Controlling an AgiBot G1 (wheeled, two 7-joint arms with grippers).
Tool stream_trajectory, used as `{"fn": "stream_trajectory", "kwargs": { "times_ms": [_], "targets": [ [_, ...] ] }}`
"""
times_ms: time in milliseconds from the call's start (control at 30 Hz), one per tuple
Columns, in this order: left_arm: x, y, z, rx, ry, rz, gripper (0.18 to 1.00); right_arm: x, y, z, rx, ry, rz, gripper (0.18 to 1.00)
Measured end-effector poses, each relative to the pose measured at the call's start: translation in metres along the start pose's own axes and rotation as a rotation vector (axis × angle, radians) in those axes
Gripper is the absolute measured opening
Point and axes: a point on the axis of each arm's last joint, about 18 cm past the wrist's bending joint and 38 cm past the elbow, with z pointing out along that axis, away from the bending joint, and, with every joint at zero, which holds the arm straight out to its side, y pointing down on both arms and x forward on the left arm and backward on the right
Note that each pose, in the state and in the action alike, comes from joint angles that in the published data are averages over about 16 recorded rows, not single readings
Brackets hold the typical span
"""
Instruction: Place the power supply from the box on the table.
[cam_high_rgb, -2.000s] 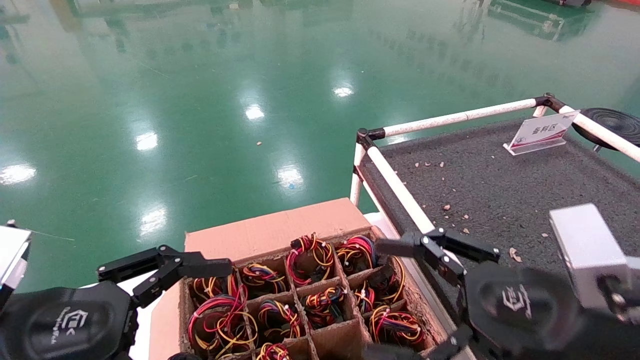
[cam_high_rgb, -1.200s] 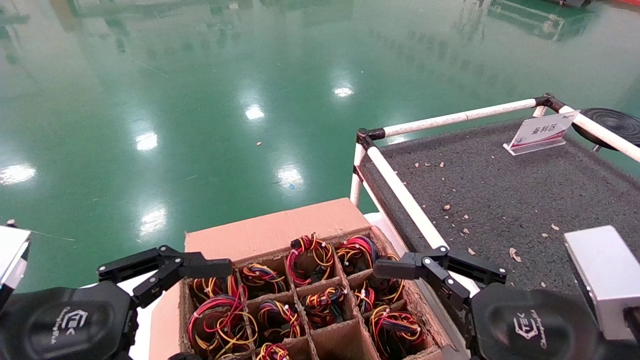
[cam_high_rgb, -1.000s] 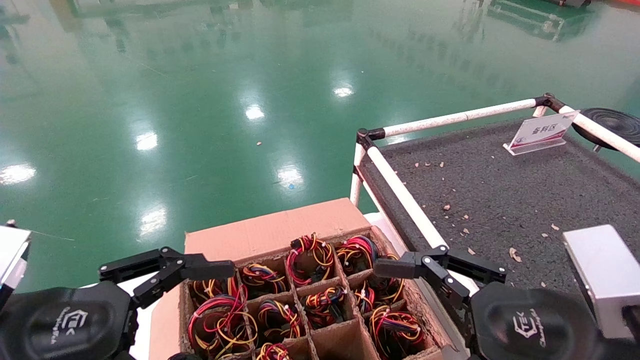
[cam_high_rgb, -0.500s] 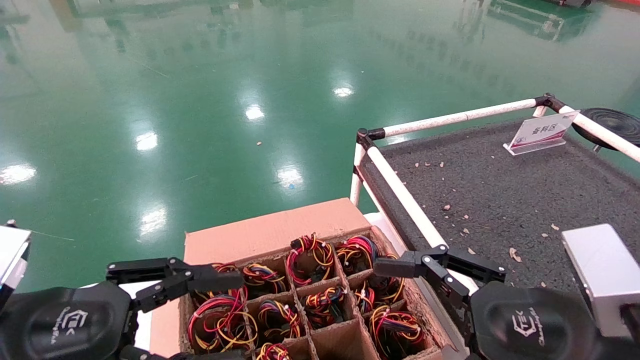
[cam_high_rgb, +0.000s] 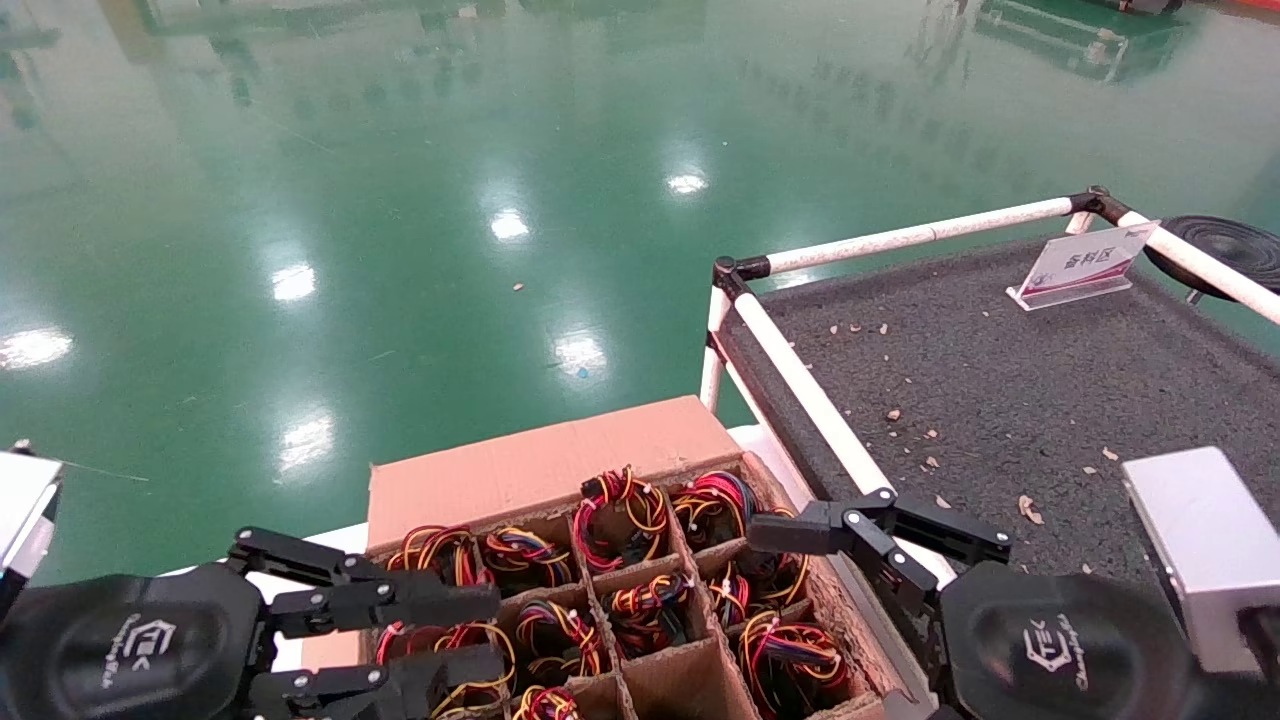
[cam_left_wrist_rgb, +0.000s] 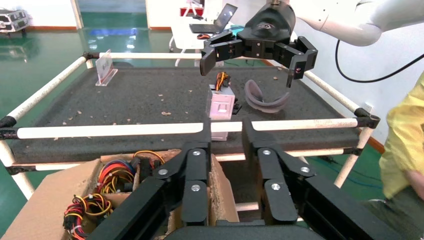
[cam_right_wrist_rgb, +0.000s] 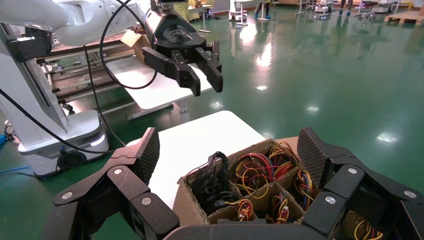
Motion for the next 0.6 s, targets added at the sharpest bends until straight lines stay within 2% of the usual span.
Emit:
{"fn": "stream_trajectory", "kwargs": {
  "times_ms": [200, 600],
  "targets": [
    [0.0, 0.0, 0.0, 0.0, 0.0, 0.0, 0.297, 0.0001, 0.0, 0.0, 0.0, 0.0, 0.0, 1.0],
    [0.0, 0.0, 0.0, 0.0, 0.0, 0.0, 0.201, 0.0001, 0.0, 0.0, 0.0, 0.0, 0.0, 1.0]
  ]
}}
